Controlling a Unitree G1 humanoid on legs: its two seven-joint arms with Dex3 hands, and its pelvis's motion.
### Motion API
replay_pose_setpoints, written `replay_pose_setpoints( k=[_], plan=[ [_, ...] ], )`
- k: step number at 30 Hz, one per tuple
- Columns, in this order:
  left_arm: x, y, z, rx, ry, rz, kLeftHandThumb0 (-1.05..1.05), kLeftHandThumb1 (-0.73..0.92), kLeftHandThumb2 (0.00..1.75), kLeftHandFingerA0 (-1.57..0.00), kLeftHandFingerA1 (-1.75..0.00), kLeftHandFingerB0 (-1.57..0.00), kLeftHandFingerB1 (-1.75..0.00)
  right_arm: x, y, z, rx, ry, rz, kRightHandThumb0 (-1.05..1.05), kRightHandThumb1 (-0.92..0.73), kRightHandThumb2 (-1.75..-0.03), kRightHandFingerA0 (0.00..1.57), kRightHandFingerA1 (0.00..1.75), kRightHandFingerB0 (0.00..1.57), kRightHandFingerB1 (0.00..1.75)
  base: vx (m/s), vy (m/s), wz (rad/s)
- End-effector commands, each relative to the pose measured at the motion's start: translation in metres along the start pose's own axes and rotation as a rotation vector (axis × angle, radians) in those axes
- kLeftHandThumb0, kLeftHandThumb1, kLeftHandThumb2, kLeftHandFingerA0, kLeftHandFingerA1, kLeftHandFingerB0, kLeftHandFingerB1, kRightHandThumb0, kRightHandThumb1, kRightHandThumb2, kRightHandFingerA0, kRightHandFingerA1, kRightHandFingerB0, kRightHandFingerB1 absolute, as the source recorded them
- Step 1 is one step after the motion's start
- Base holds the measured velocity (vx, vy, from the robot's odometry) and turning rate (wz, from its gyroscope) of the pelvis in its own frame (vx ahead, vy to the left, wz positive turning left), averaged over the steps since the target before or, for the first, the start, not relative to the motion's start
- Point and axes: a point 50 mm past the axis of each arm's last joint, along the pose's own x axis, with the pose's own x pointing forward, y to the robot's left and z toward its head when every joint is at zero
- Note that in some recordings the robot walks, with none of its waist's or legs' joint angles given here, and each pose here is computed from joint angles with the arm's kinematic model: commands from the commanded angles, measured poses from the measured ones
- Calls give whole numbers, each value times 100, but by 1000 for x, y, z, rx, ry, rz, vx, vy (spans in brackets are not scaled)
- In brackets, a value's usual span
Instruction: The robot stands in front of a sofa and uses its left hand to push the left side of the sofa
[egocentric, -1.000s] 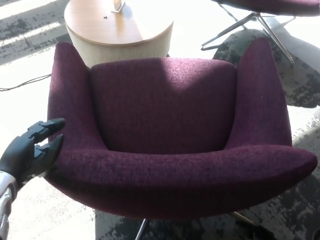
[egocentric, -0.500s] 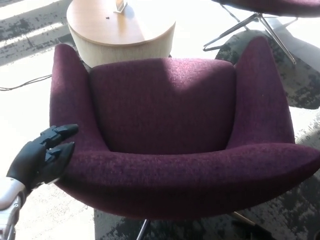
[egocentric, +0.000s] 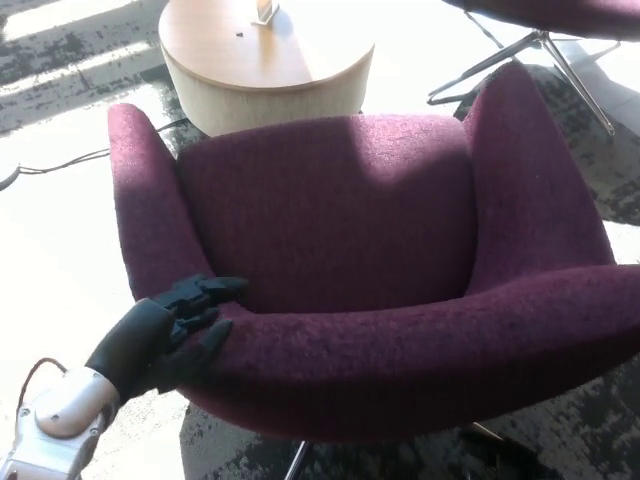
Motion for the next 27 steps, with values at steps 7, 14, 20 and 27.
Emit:
replay_pose_setpoints(
  k=[7,14,20,27],
  plan=[
    [4,-58,3,-21,79,-287,-76,92,68,-24,-38,-25,-32,2,-7,2,-12,-6,-11,-71,-80,-65,61,39,54,37,0,0,0],
    [2,-71,7,18,61,-334,-76,92,70,-25,-38,-25,-33,2,-7,2,-10,-10,-13,-77,-68,-78,60,47,51,43,0,0,0],
    [6,-86,21,18,47,-398,-76,92,70,-24,-36,-25,-32,2,-7,3,-35,-11,-12,-79,-69,-79,60,46,50,42,0,0,0],
    [16,-108,37,65,-9,-454,-80,90,67,-30,-38,-29,-33,3,-6,4,-71,-22,3,-73,-84,-66,59,42,40,33,0,0,0]
  ],
)
